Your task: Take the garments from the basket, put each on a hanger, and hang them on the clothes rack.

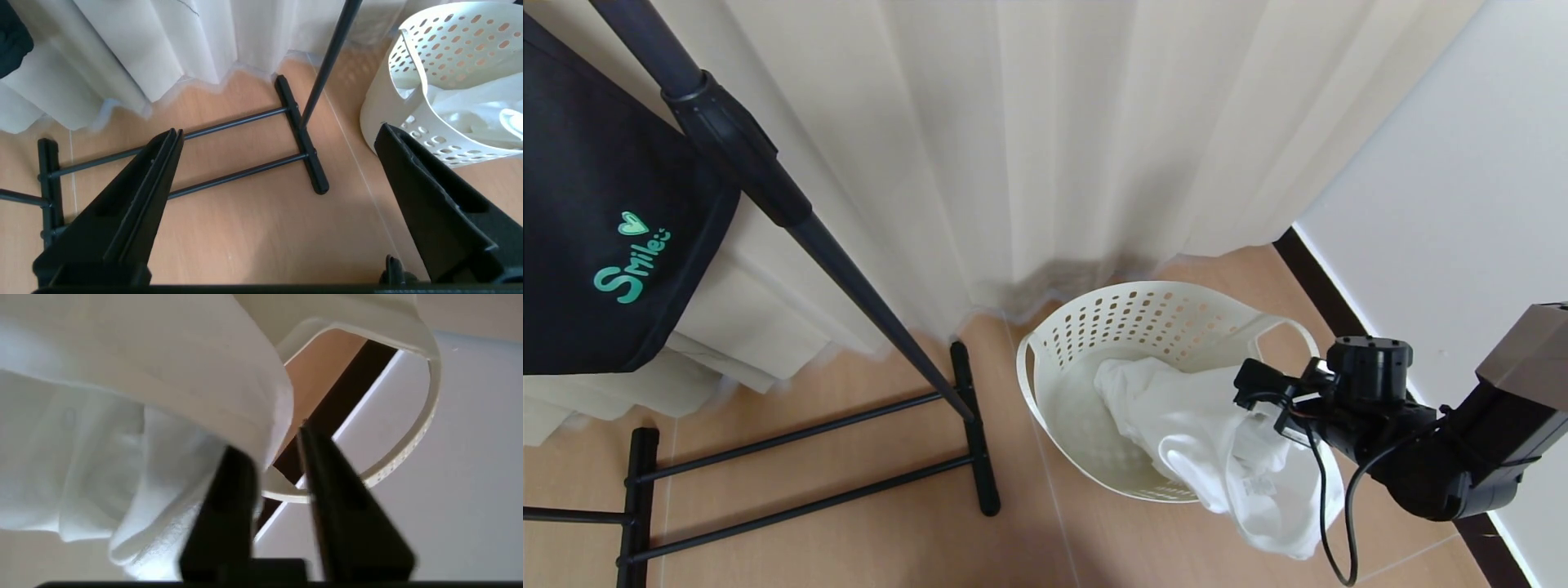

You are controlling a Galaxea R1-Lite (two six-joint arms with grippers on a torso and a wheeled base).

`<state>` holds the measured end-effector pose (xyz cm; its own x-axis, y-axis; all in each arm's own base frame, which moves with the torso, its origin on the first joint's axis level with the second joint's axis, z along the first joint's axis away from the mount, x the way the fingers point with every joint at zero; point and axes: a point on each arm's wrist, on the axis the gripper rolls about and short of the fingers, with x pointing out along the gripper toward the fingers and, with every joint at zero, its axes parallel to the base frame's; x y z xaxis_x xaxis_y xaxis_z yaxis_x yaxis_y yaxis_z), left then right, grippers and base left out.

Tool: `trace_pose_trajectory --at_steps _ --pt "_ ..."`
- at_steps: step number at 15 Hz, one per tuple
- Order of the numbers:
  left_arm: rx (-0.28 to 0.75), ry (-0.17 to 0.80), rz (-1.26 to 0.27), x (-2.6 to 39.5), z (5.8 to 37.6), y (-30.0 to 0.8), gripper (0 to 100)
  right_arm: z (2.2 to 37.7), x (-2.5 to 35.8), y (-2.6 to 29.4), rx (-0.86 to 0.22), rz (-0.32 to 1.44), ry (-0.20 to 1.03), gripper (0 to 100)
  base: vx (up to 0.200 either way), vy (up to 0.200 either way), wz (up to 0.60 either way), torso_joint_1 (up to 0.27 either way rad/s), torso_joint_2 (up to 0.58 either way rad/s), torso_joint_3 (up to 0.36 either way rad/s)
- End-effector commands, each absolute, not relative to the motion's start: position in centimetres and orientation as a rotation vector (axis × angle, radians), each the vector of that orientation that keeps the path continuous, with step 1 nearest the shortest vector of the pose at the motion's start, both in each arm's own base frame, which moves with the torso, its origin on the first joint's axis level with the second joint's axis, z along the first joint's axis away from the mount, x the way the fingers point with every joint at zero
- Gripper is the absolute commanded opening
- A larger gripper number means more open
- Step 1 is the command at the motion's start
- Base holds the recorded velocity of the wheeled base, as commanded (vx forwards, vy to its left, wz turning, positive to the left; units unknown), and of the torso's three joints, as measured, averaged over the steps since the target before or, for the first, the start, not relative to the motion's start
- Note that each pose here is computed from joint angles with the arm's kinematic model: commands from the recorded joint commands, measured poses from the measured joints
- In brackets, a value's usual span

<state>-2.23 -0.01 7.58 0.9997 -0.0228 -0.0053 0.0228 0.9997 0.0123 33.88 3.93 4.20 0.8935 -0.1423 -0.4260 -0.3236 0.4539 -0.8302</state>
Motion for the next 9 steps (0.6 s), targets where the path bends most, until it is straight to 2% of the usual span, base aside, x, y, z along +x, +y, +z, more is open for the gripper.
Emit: trace_pose_trajectory --at_steps 1,5,6,9 --pt "0.012 0.006 -0.023 -2.2 7.6 0.0 100 4.2 33.3 3.8 -1.100 0.115 0.464 0 0.000 0.000 0.00 0.000 0.00 0.000" --pt "0.011 0.006 -0.023 -2.2 7.6 0.0 100 5.9 29.8 3.6 -1.030 0.078 0.400 0 0.000 0.000 0.00 0.000 0.00 0.000" --pt "0.011 0.006 -0.023 -2.2 7.6 0.0 100 7.3 27.7 3.5 -0.949 0.059 0.367 0 0.000 0.000 0.00 0.000 0.00 0.000" --pt "0.012 0.006 -0.023 -2.2 7.6 0.0 100 10.2 24.6 4.3 -0.811 0.049 0.267 0 0.000 0.000 0.00 0.000 0.00 0.000"
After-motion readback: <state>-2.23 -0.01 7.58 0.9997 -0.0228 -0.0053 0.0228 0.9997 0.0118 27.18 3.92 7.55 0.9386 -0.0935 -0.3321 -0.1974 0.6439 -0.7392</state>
